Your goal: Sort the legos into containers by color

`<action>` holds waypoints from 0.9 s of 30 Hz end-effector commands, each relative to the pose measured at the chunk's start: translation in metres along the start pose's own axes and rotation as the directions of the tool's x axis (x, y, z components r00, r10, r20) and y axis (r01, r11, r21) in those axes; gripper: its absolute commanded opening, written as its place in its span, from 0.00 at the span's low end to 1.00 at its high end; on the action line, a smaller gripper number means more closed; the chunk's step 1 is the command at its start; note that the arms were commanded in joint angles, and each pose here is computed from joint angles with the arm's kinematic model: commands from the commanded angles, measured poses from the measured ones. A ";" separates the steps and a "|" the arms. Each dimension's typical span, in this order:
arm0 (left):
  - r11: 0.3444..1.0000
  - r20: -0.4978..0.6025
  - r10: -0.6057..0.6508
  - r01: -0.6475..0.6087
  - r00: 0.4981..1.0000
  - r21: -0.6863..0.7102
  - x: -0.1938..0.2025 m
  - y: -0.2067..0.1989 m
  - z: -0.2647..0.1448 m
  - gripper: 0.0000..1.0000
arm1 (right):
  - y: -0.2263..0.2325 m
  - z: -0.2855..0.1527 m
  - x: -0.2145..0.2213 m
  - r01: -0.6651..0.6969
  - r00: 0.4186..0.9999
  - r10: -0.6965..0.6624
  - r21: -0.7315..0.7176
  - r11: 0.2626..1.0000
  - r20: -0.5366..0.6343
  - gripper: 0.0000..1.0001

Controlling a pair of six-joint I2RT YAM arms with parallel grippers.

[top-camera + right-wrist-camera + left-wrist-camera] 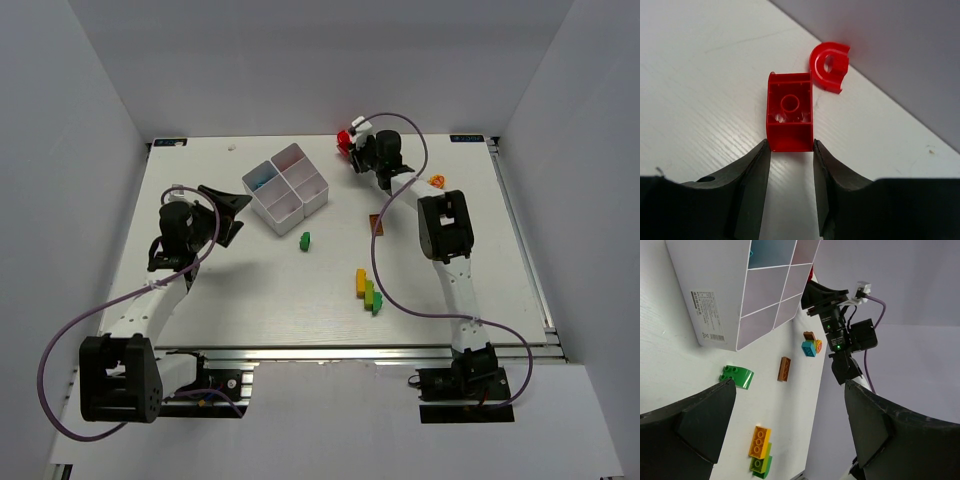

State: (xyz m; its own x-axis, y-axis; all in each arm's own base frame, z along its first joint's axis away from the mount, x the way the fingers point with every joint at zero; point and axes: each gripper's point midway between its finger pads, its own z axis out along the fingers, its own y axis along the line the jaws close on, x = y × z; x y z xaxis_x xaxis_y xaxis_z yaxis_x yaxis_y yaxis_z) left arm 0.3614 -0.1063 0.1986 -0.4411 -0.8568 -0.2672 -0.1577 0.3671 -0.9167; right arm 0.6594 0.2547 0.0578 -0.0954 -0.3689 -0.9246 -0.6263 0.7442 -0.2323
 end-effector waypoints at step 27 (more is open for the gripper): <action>1.000 -0.010 -0.016 0.016 1.000 0.014 -0.003 0.001 0.007 0.98 | -0.080 0.022 -0.060 0.137 0.962 -0.198 0.297 0.945 0.189 0.00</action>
State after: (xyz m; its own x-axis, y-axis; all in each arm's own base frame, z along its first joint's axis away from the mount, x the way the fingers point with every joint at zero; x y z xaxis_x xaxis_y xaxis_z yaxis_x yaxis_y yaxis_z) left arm 0.3667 -0.1066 0.1819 -0.4561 -0.8591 -0.2322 -0.1999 0.3531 -0.9140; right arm 0.7201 0.2408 0.0808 0.0834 -0.3824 -0.9202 -0.4596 0.8046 -0.3760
